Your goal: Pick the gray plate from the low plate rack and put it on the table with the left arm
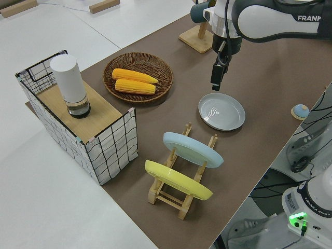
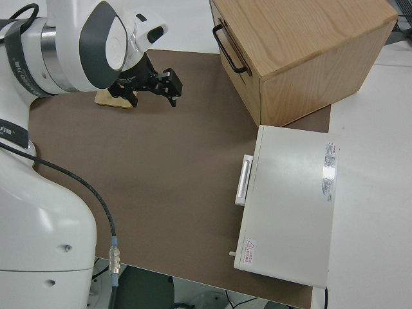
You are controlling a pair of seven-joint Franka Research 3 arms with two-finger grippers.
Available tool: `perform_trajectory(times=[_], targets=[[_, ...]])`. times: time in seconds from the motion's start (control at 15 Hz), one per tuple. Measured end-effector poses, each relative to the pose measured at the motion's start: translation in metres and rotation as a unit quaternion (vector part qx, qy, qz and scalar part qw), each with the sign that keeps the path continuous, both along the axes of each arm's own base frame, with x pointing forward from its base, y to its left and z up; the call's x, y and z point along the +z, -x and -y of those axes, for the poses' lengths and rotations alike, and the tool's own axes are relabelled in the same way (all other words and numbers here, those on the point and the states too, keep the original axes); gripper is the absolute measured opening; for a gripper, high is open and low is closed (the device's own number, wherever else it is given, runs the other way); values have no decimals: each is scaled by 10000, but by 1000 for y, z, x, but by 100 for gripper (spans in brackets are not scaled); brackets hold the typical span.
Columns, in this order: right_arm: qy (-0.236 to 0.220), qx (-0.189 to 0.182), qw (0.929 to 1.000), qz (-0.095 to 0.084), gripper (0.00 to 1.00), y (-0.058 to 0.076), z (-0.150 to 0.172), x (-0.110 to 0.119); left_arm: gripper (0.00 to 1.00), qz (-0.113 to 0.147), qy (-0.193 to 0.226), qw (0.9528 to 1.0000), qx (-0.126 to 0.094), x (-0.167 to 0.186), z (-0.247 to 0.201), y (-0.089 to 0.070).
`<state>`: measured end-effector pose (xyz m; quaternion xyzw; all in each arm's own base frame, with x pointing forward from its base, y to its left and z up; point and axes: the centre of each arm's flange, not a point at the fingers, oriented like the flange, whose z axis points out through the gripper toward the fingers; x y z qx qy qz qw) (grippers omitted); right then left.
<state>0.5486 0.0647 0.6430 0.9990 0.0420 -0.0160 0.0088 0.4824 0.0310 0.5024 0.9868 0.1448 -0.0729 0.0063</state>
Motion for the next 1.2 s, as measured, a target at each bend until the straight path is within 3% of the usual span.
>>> perform_trajectory(times=[0.13,0.33,0.73,1.2], targets=[[0,0,10000,0,99,0,0,0,100,70,7,10000,19,27,-6,-14],[0,0,10000,0,99,0,0,0,100,226,0,9997,-43,66,-2,-19],[0,0,10000,0,99,0,0,0,100,286,-3,9995,-118,93,2,-22],[0,0,10000,0,99,0,0,0,100,286,34,9985,-457,115,6,-29]])
